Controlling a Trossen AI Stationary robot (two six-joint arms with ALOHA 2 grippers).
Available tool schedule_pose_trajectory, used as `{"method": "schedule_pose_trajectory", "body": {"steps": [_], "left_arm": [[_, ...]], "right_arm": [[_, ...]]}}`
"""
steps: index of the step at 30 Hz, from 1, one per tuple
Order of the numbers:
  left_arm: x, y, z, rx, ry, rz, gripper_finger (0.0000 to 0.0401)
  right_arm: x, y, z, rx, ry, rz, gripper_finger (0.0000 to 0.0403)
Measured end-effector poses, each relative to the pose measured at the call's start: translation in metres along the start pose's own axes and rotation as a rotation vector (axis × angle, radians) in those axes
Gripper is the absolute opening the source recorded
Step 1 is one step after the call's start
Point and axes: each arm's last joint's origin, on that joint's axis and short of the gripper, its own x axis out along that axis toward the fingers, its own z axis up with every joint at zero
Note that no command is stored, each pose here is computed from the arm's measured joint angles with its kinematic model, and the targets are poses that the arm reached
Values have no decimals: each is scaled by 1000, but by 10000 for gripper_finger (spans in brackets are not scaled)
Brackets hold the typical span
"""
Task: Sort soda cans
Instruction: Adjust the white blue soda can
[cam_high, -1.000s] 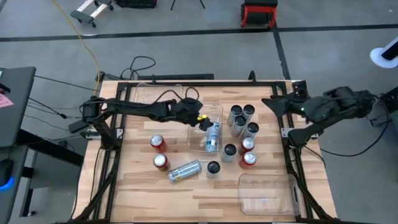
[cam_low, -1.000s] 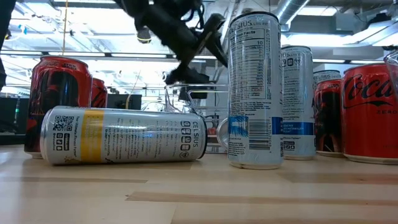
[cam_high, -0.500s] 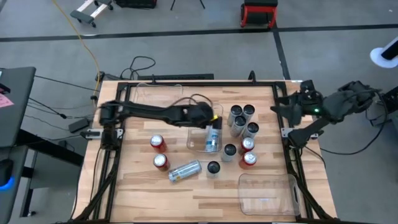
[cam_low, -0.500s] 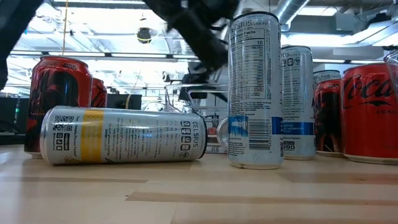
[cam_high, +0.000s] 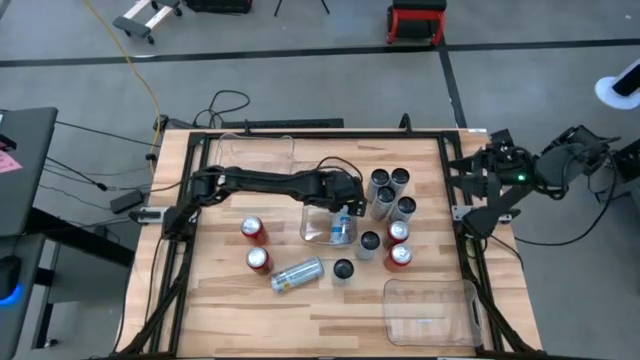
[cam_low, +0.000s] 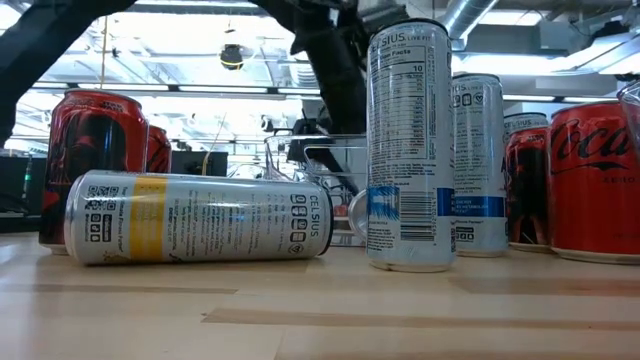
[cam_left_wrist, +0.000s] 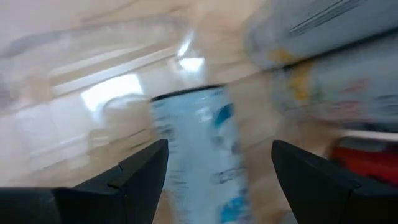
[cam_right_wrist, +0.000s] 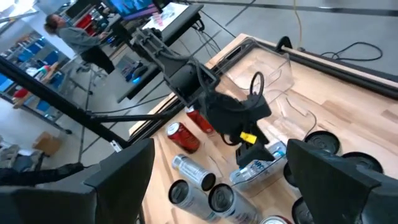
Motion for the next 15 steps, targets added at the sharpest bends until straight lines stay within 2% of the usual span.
{"method": "schedule_pose_trajectory", "body": {"steps": [8, 15], "left_arm": [[18, 2, -6, -5, 45, 14, 281], [17, 5, -3, 108, 14, 45, 281]], "right_arm": [[-2, -4, 1, 9, -6, -6, 383], [-3, -4, 1, 16, -15, -12, 383]]}}
